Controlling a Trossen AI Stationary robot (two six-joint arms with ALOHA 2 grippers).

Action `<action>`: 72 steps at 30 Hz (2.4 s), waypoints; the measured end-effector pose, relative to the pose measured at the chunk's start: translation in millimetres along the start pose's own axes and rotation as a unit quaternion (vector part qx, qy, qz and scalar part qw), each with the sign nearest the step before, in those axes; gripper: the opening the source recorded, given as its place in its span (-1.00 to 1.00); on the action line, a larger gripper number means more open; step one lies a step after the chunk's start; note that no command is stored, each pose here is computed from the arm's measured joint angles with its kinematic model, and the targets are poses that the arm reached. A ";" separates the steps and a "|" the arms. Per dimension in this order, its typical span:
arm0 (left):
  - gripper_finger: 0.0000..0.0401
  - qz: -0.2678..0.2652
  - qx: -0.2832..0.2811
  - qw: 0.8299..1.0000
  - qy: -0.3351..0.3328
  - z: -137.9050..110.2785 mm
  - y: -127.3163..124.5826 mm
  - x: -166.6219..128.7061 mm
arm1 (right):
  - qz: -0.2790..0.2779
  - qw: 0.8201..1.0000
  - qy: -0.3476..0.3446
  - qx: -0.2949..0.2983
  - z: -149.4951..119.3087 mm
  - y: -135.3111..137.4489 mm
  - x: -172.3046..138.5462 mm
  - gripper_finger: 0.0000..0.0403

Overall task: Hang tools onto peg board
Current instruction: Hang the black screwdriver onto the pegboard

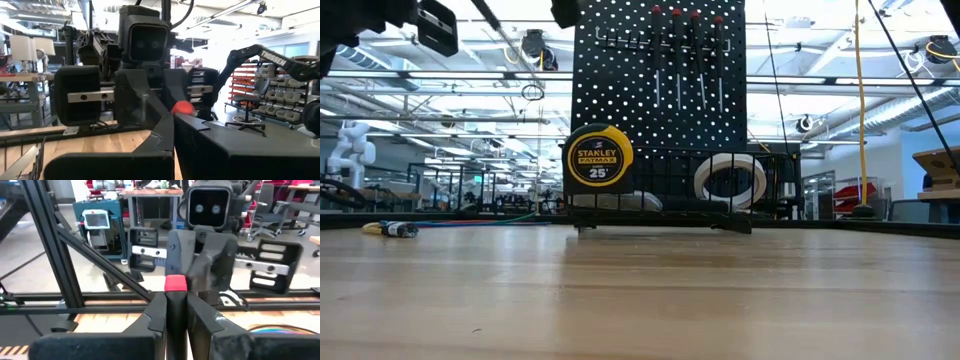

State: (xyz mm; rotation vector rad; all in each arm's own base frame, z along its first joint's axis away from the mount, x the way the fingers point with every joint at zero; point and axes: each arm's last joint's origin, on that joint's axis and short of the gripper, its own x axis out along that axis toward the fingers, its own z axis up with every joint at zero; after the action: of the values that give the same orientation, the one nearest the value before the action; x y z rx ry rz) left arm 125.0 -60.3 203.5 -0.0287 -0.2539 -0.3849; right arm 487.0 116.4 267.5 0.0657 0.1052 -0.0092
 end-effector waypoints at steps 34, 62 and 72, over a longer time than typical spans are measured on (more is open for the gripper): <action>-1.00 0.025 0.013 0.999 0.034 -2.6 1.4 0.5 | -0.047 0.997 -0.018 -0.064 4.8 6.5 -4.0 -0.83; -1.00 -0.002 0.011 1.000 0.017 0.0 -0.2 1.5 | -0.064 0.997 0.022 -0.041 -6.8 -10.8 2.9 -0.83; -1.00 -0.011 0.010 1.000 0.015 0.4 -0.7 1.3 | -0.060 0.995 0.037 -0.063 -9.9 -13.0 3.3 -0.83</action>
State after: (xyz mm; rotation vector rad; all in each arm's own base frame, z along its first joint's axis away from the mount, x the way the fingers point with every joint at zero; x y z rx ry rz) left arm 125.8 -61.5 204.2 0.0007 -0.2282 -0.4051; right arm 489.1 104.1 256.5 -0.0665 0.1845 -0.1203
